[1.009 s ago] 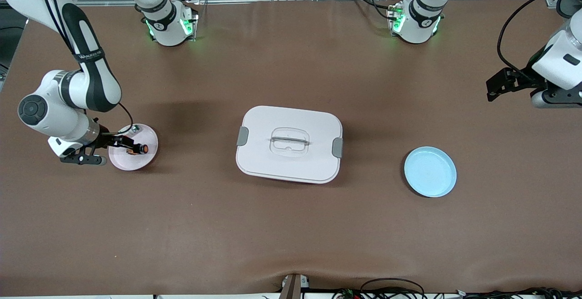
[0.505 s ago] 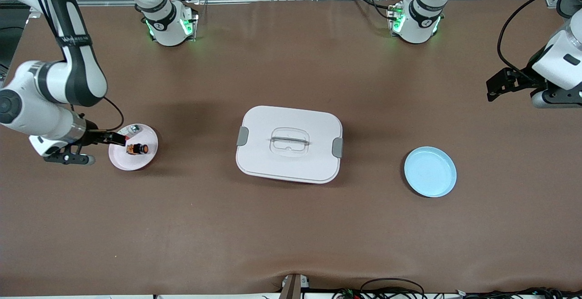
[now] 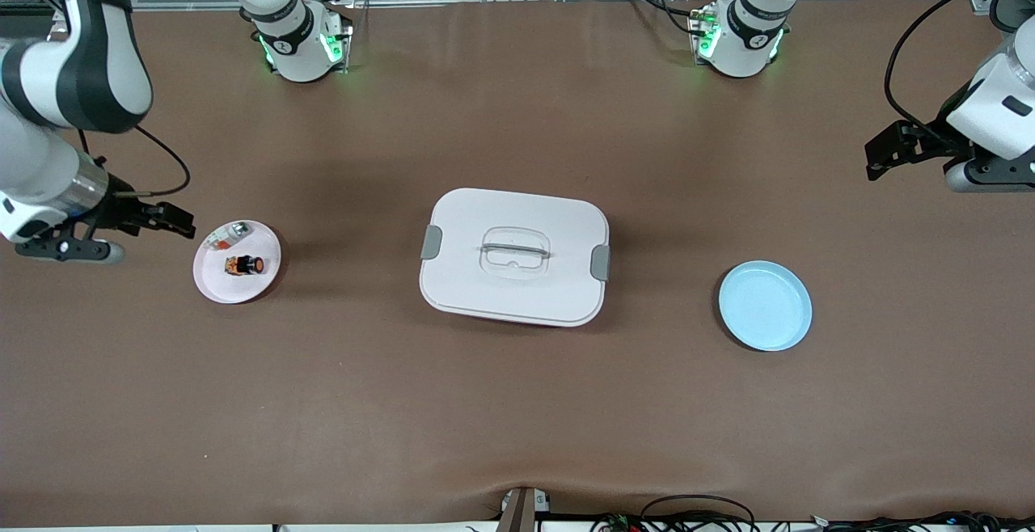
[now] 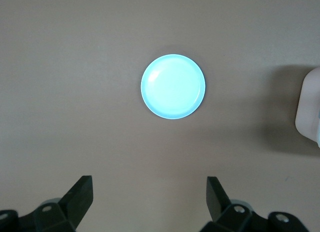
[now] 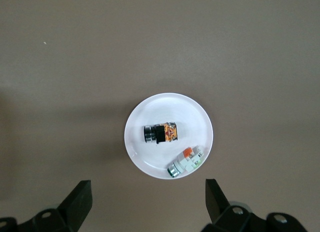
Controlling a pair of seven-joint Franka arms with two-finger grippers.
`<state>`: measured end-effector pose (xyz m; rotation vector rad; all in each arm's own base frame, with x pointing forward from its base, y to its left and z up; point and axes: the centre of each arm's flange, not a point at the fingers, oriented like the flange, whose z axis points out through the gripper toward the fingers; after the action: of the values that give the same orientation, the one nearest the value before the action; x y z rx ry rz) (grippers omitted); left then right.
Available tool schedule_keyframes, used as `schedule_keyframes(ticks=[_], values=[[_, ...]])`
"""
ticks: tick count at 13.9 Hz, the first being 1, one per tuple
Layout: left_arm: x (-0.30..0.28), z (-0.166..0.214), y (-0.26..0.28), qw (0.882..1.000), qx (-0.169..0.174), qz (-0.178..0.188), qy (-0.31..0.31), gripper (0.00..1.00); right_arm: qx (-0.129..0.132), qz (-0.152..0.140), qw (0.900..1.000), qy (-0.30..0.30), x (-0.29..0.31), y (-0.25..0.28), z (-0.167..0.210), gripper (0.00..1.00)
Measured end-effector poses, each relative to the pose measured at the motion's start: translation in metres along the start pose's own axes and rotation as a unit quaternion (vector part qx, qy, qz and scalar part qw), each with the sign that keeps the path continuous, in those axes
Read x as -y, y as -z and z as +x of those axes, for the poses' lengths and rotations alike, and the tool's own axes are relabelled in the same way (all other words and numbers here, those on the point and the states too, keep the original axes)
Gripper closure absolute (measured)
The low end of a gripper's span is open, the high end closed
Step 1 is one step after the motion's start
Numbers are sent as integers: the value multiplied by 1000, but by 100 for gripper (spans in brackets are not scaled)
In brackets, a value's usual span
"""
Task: Transfer orange switch to right arm and place
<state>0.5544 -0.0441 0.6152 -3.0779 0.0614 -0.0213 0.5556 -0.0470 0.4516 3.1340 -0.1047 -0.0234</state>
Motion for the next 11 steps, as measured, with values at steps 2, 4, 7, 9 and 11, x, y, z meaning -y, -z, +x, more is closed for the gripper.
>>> schedule_keyframes(ticks=[2, 4, 7, 9, 11], values=[[0, 0, 0, 1000, 0, 0, 0, 0, -3, 1, 1000, 0, 0, 28, -14, 0], [0, 0, 0, 1000, 0, 0, 0, 0, -9, 2, 1000, 0, 1, 56, -29, 0], [0, 0, 0, 1000, 0, 0, 0, 0, -6, 4, 1000, 2, 2, 97, -52, 0], [0, 0, 0, 1000, 0, 0, 0, 0, -1, 4, 1000, 2, 1, 127, -60, 0], [0, 0, 0, 1000, 0, 0, 0, 0, -3, 4, 1000, 2, 1, 154, -64, 0]])
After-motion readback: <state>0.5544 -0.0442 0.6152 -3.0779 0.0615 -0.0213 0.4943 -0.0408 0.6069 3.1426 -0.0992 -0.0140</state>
